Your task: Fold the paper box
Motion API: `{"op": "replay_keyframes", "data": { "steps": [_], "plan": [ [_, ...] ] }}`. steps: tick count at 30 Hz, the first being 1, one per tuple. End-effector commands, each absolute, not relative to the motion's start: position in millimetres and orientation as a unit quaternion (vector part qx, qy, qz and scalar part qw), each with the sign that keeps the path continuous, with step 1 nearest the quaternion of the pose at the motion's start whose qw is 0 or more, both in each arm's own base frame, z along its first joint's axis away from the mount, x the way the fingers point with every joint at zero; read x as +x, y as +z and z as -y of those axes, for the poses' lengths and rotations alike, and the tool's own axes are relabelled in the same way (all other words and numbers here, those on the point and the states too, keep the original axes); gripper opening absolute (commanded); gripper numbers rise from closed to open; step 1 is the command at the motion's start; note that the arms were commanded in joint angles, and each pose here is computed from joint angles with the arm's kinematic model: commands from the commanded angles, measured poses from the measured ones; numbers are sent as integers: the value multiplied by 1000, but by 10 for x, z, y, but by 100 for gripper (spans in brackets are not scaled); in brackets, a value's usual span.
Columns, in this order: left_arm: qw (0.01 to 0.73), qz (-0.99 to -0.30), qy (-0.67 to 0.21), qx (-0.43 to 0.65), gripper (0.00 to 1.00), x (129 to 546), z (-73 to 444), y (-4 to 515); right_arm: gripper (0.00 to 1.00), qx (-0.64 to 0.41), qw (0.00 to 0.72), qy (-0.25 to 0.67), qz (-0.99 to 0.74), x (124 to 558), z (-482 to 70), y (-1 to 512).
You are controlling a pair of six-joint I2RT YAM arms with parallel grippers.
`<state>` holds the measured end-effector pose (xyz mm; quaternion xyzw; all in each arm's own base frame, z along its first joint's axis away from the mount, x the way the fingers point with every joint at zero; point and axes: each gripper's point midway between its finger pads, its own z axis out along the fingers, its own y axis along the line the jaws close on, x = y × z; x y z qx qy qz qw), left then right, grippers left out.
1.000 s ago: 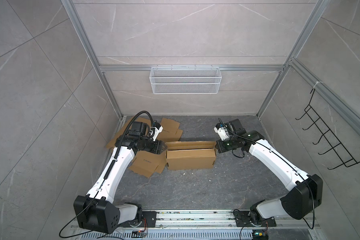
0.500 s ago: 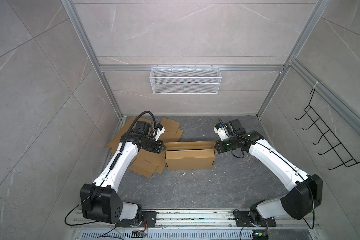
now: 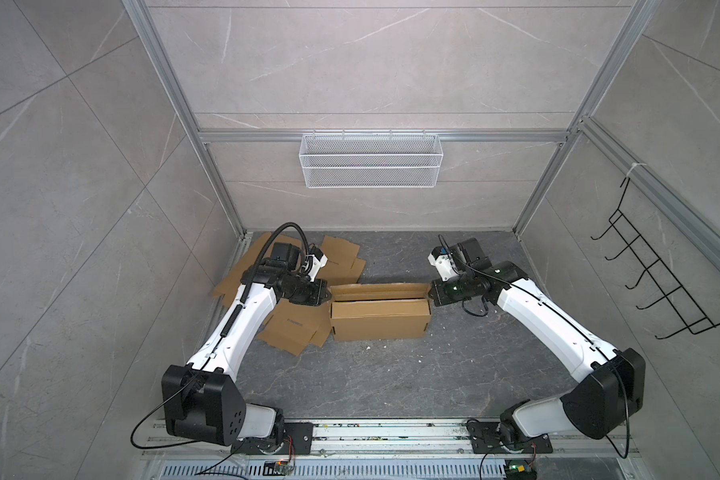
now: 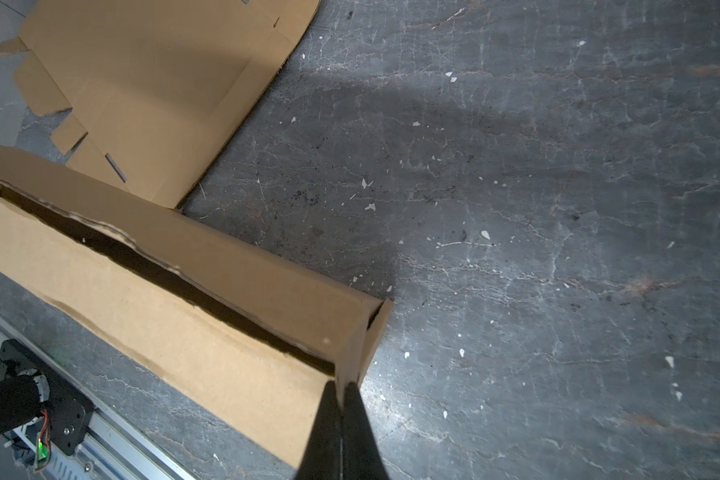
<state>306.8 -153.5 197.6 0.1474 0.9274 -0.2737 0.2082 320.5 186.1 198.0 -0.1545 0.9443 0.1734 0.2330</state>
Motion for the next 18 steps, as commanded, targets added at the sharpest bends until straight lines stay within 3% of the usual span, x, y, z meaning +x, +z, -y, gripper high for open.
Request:
{"op": "replay_keyframes", "data": {
  "steps": [1,18],
  "plan": [
    [195,-923,-307,125,6,2986,1620,1965,0,-145,212,192,-947,3140,-1959,1898],
    [189,-924,-320,92,4,2961,1676,1826,0,-134,208,197,-949,3121,-1993,1850]
  ]
}}
